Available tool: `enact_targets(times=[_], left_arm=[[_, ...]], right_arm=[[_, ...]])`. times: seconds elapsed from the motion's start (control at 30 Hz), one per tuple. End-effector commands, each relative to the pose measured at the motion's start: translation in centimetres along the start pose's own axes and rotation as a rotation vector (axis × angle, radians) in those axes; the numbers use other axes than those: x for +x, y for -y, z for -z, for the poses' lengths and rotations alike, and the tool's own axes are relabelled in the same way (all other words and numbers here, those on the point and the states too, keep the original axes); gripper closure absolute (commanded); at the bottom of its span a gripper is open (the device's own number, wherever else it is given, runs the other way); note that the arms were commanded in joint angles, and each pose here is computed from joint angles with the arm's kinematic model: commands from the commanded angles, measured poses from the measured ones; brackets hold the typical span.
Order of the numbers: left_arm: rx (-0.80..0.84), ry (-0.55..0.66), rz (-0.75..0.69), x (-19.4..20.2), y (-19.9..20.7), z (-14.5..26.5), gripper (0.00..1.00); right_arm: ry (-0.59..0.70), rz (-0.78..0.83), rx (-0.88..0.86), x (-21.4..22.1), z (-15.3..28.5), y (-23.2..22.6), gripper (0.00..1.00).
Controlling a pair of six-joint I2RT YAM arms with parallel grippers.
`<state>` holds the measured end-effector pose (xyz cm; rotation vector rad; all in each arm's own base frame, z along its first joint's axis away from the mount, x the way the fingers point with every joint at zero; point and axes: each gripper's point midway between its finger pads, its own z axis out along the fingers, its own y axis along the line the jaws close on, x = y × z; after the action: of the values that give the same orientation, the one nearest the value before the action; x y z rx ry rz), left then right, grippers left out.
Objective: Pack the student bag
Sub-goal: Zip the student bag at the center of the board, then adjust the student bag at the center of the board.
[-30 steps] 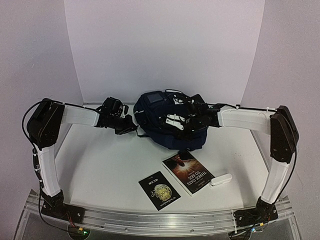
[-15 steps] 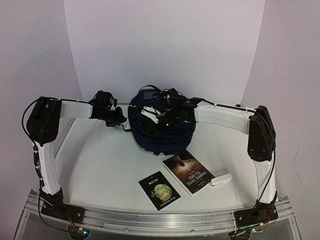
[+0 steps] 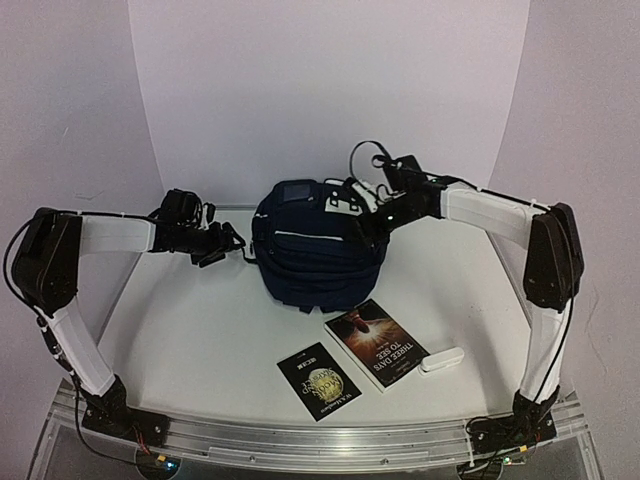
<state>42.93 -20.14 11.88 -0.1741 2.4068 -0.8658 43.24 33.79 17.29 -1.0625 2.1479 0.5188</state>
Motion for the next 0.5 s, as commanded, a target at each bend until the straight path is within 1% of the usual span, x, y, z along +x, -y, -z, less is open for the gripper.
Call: enact_targets(times=[0.0,0.1,0.23,0.37,0.47], left_arm=[[0.144,0.011,-0.072,2.2,5.1,1.9,0.21],[0.206,-0.009,-0.092,4.2,7.2,1.5,0.19],[0.231,-0.030,-0.076,5.9,7.8,0.4,0.17],[0.270,-0.060,-0.038,6.9,8.0,-1.0,0.17],[0.283,-0.071,-0.025,7.0,8.1,-1.9,0.18]], right_arm=[[-0.022,-0.174,0.049,2.5,2.2,5.6,0.22],[-0.056,-0.229,0.080,4.1,1.3,8.2,0.20],[-0.068,-0.350,0.052,5.3,-0.6,10.5,0.20],[-0.099,-0.410,-0.001,6.7,-2.8,10.5,0.21],[-0.118,-0.448,-0.062,7.8,-4.0,9.7,0.23]])
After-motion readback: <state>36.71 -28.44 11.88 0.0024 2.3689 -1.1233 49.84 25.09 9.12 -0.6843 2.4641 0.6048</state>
